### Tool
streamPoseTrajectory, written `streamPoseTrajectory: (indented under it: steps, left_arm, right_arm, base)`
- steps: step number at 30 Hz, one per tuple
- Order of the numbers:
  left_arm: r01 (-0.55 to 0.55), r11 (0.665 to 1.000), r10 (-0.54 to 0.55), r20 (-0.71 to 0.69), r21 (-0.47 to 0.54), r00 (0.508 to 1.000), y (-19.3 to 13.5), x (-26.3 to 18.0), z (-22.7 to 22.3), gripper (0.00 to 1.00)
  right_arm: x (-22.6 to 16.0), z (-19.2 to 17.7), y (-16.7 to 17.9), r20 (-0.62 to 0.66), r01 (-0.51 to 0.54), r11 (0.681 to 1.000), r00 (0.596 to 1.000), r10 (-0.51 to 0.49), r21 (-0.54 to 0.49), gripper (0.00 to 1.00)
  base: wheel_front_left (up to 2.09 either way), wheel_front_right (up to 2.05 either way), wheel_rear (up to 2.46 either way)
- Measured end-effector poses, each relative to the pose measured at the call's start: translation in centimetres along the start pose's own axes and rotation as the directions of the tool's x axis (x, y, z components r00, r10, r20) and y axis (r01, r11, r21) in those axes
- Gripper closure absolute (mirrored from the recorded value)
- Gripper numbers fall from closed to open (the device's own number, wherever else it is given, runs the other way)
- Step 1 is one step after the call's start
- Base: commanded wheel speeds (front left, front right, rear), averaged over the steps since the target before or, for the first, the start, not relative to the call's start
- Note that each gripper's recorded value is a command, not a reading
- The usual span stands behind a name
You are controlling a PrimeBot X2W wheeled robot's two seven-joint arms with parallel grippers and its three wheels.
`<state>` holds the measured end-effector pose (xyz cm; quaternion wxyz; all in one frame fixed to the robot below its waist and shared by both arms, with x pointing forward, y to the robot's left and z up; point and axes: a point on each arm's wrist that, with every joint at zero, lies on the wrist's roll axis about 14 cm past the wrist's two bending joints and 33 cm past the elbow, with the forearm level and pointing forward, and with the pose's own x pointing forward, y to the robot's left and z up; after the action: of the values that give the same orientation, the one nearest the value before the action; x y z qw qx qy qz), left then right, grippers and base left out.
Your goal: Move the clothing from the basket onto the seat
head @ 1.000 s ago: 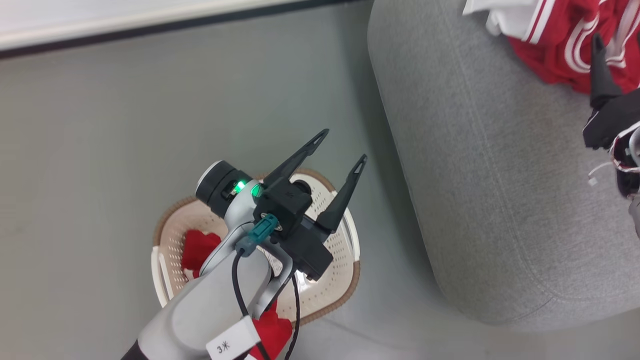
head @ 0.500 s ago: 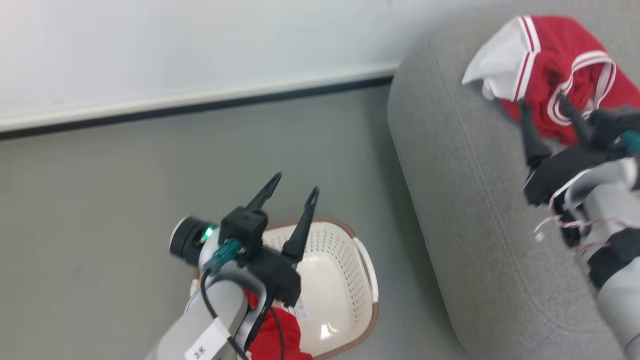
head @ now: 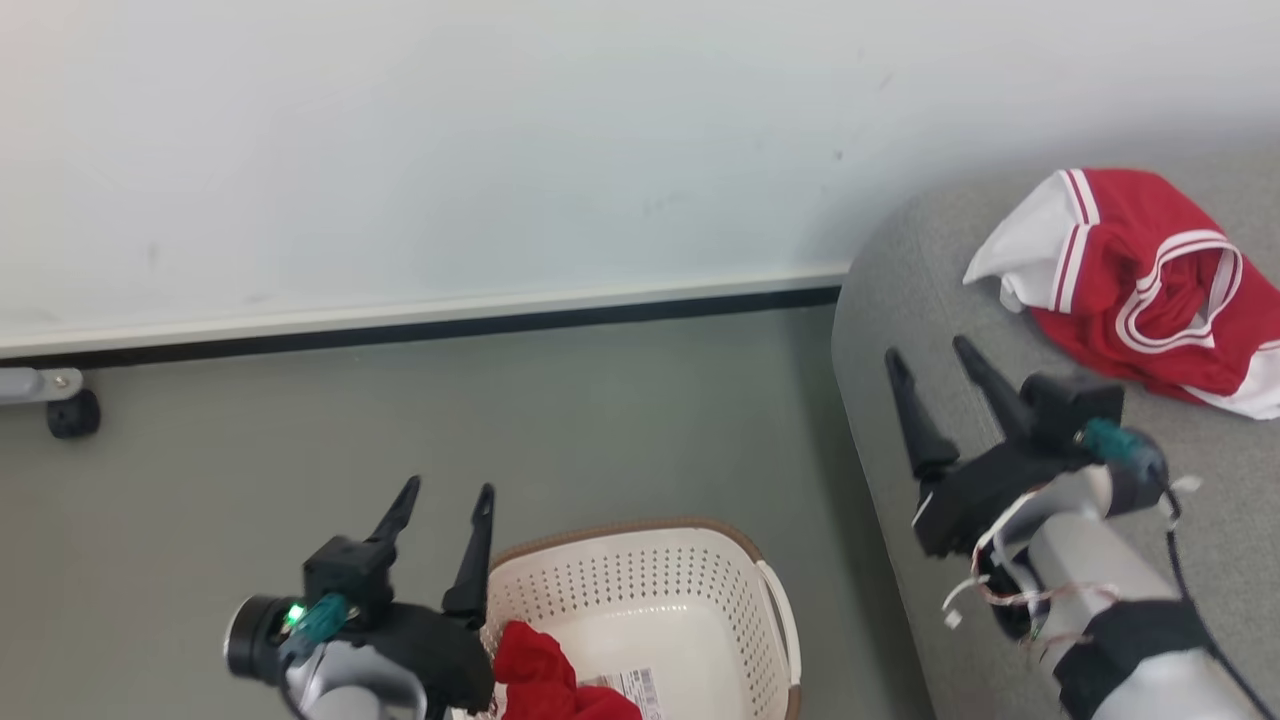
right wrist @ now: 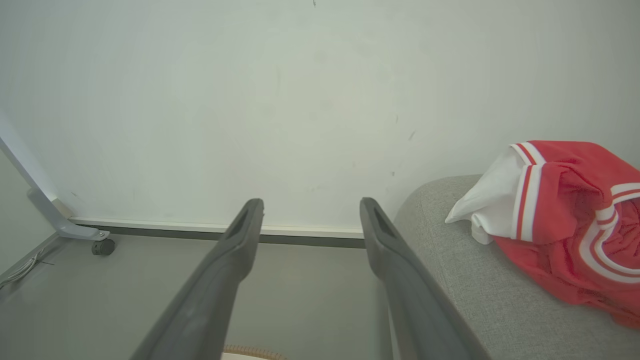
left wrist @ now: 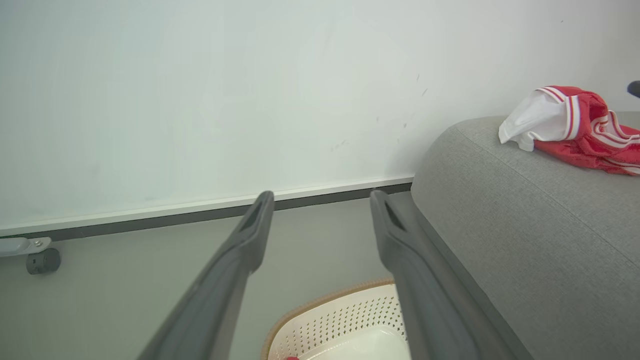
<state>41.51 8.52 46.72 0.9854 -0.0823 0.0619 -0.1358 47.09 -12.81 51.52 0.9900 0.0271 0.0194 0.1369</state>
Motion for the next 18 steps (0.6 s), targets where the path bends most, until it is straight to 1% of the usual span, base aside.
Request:
streamPoseTrajectory:
  steps: [5, 8, 18]
  left_arm:
    - [-0.072, 0.997, 0.073, 0.035, -0.018, 0.997, 2.2, -1.8, 0.9, 0.0]
    - [-0.099, 0.995, 0.099, 0.044, -0.022, 0.994, 3.1, -2.8, 1.1, 0.0]
    - [-0.151, 0.988, 0.153, 0.055, -0.042, 0.987, 4.1, -5.7, 0.7, 0.0]
  right_arm:
    - [-1.2, -0.2, 2.4, 0.017, -0.029, 1.0, 0.999, 0.029, 0.0, 0.0]
    - [-2.0, -0.2, 3.1, 0.031, -0.024, 1.0, 0.999, 0.023, 0.016, 0.0]
    - [-5.1, -0.9, 4.2, 0.053, -0.003, 0.999, 0.999, 0.001, 0.042, 0.0]
  base:
    - [0.0, 0.0, 0.0]
    - [0.0, 0.0, 0.0]
    - [0.0, 0.0, 0.0]
